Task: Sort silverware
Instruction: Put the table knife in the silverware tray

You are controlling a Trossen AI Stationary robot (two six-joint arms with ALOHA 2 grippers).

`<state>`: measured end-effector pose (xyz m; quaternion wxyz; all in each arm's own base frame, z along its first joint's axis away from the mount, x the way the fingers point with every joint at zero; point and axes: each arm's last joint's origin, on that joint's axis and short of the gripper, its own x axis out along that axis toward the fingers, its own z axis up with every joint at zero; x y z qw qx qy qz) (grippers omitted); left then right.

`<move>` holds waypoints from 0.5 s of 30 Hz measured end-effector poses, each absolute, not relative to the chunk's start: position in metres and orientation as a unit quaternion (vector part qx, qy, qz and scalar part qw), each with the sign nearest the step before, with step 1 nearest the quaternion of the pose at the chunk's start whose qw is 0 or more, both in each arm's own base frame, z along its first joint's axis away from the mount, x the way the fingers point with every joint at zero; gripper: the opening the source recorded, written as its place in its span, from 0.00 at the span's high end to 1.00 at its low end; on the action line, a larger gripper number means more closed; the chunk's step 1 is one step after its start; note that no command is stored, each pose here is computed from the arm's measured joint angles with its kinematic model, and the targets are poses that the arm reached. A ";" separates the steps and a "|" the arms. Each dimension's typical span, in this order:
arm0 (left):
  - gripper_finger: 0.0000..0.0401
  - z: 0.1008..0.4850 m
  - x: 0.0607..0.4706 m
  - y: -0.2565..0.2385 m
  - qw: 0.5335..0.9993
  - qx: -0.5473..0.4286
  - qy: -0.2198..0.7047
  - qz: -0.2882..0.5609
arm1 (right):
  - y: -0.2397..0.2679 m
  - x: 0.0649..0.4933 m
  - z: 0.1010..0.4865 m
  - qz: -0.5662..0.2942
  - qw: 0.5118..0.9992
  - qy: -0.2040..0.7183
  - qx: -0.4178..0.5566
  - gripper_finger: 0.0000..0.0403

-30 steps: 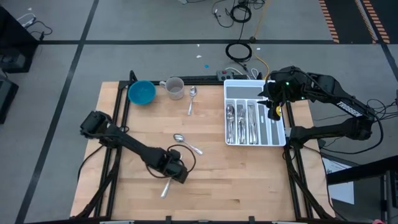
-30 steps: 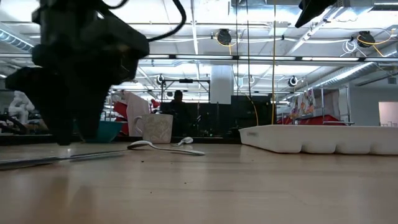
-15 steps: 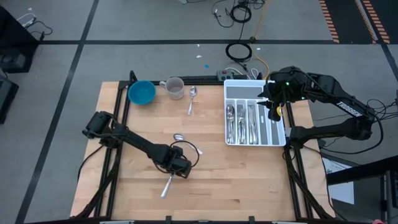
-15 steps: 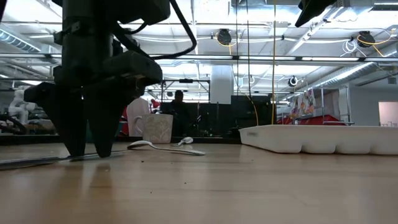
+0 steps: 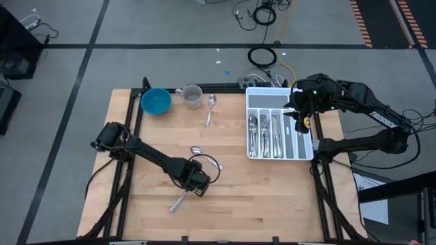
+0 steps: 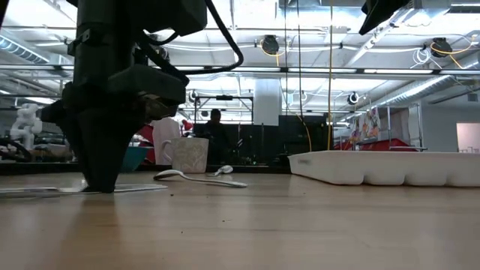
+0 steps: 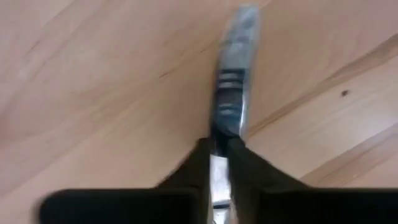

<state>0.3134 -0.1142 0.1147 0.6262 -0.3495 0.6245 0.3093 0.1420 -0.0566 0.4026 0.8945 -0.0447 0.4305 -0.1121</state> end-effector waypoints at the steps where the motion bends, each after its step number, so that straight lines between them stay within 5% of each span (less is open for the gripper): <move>1: 0.93 0.115 0.314 -0.114 0.631 -0.347 0.624 0.302 | -0.057 0.142 0.403 -0.112 0.895 0.430 -0.045 0.68; 15: 1.00 0.143 0.316 -0.103 0.654 -0.330 0.601 0.320 | -0.057 0.142 0.403 -0.113 0.894 0.431 -0.043 0.68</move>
